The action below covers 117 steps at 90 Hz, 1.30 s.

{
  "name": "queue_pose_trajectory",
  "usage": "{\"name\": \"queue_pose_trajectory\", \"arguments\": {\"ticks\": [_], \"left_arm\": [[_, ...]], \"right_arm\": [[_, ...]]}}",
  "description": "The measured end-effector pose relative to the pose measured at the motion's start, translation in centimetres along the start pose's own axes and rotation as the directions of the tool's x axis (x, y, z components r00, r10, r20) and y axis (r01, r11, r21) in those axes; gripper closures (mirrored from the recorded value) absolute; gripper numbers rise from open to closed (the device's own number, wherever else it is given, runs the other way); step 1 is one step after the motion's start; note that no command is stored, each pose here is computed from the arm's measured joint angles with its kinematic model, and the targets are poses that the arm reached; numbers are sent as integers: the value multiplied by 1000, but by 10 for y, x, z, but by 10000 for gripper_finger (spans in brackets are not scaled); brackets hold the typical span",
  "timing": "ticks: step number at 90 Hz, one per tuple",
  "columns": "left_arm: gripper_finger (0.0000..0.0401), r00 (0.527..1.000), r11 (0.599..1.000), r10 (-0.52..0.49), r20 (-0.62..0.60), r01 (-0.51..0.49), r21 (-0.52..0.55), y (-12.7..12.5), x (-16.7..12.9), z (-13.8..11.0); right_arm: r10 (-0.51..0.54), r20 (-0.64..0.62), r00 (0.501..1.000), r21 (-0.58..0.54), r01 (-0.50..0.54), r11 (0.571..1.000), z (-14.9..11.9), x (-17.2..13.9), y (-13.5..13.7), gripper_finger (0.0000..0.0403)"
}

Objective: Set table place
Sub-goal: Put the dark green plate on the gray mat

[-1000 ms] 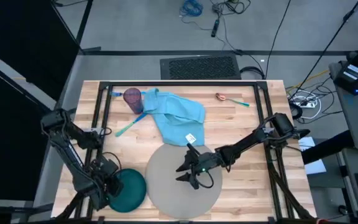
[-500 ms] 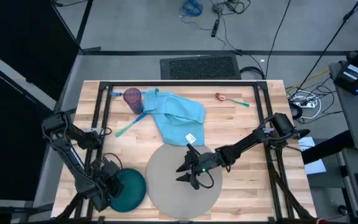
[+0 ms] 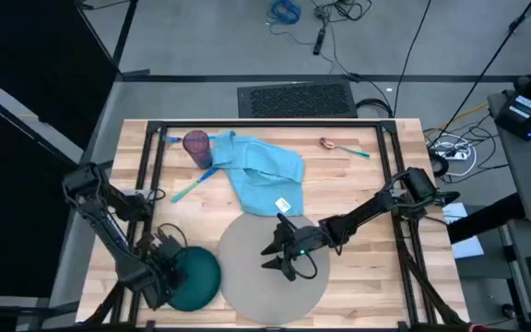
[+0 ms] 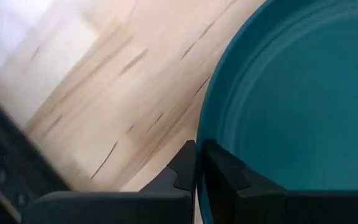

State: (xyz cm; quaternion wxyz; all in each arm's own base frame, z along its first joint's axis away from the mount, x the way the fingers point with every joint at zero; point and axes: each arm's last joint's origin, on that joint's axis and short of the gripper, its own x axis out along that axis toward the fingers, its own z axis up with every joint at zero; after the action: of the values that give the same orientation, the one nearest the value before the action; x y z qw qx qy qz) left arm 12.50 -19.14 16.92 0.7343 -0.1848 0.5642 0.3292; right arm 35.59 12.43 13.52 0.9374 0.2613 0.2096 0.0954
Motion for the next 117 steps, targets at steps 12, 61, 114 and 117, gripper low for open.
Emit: {"name": "queue_pose_trajectory", "arguments": {"ticks": [12,61,114,117], "left_arm": [[400,998,999,-46,32,45,20,-4,-19,24],[400,965,975,-205,165,188,117,-32,-32,118],[401,897,904,-417,148,392,173,-64,22,197],[401,895,899,-425,133,401,175,-67,26,196]], "right_arm": [[-2,2,1000,1,2,1000,1,0,-1,199],[-43,-19,999,-119,41,992,38,-58,46,200],[-199,26,980,-219,200,955,22,-113,99,200],[-201,25,979,-217,201,955,22,-113,99,200]]}}
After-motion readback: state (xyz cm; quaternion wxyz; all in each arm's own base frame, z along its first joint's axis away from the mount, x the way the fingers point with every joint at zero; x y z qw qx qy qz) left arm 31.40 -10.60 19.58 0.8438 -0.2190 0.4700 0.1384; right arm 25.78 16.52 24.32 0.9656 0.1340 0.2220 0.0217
